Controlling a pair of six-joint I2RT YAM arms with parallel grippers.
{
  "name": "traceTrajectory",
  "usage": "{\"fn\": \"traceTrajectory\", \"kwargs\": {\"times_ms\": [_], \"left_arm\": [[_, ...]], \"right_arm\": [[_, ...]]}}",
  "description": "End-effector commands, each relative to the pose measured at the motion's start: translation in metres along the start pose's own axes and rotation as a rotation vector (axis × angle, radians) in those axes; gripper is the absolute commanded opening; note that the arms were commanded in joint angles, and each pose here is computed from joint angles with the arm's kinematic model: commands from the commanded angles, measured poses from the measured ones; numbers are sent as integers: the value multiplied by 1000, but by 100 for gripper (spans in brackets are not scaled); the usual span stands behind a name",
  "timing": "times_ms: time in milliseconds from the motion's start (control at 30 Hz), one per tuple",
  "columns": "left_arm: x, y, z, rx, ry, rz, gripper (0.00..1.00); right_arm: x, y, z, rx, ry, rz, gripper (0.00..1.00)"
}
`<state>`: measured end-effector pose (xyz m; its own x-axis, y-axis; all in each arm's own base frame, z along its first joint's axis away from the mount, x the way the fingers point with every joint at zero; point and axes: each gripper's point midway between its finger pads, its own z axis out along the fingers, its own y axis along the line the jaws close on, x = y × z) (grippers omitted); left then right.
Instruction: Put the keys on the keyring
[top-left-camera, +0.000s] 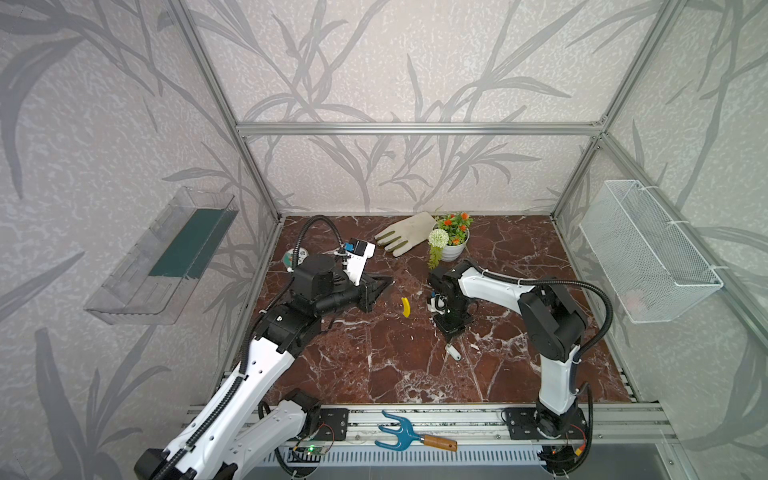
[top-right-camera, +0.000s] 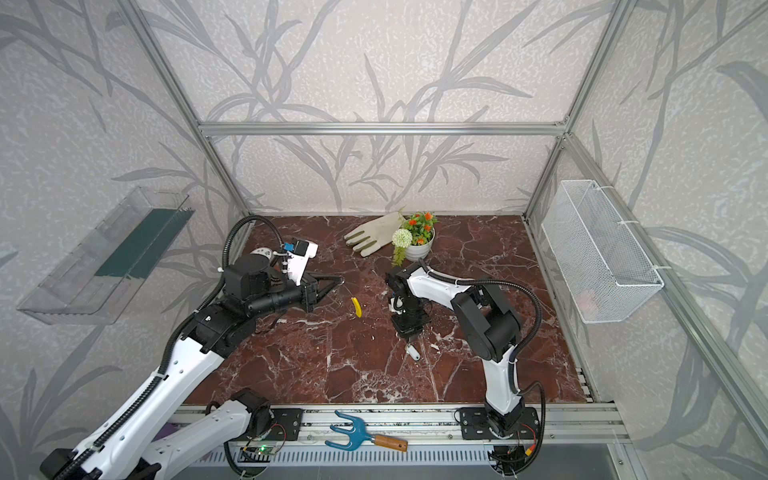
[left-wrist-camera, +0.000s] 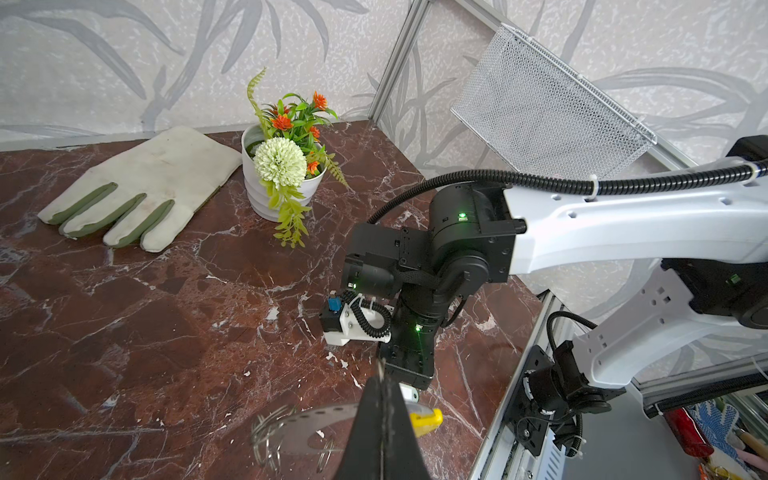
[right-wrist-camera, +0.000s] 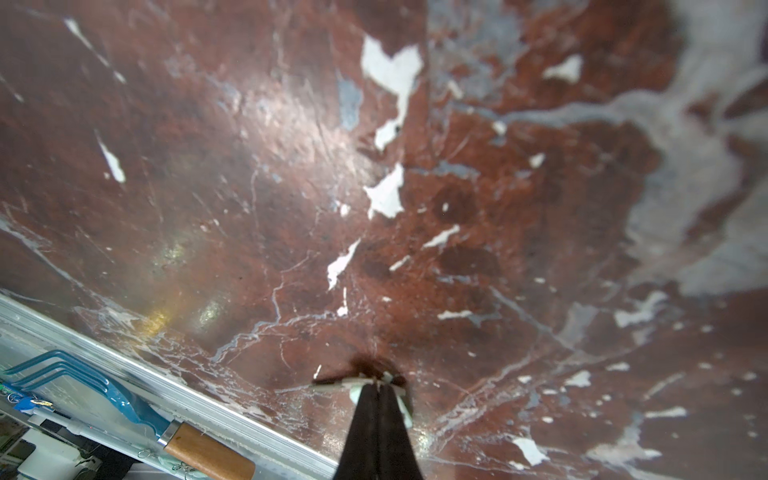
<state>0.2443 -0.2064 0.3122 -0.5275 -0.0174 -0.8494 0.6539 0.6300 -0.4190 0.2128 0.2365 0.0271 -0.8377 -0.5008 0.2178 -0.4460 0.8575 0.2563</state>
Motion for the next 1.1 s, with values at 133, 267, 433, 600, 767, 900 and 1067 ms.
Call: {"fn": "traceTrajectory", "kwargs": {"times_ms": [133,267,433,600,767,900,1067], "left_arm": [[1,1,2,0,2,10,0],[1,1,3,3,3,6,0],[1,1,4,6,2,5,0],[1,1,4,10,2,2,0],[1,0,4,10,2,-1,0],[2,1,5,11,5,-4,0],[2,0,5,13,6,-6,0]], "right_arm": [[-6,3,-13,-38,-34,25,14],[-5,4,-25,-68,-82,51,24],[-2,7,-34,-119,-137,88,34],[4,2,-27,-185,-140,174,35],[9,-4,-17,-258,-166,278,31],[7,-2,-11,-294,-179,319,31],[7,-2,-6,-310,-187,347,29]]}}
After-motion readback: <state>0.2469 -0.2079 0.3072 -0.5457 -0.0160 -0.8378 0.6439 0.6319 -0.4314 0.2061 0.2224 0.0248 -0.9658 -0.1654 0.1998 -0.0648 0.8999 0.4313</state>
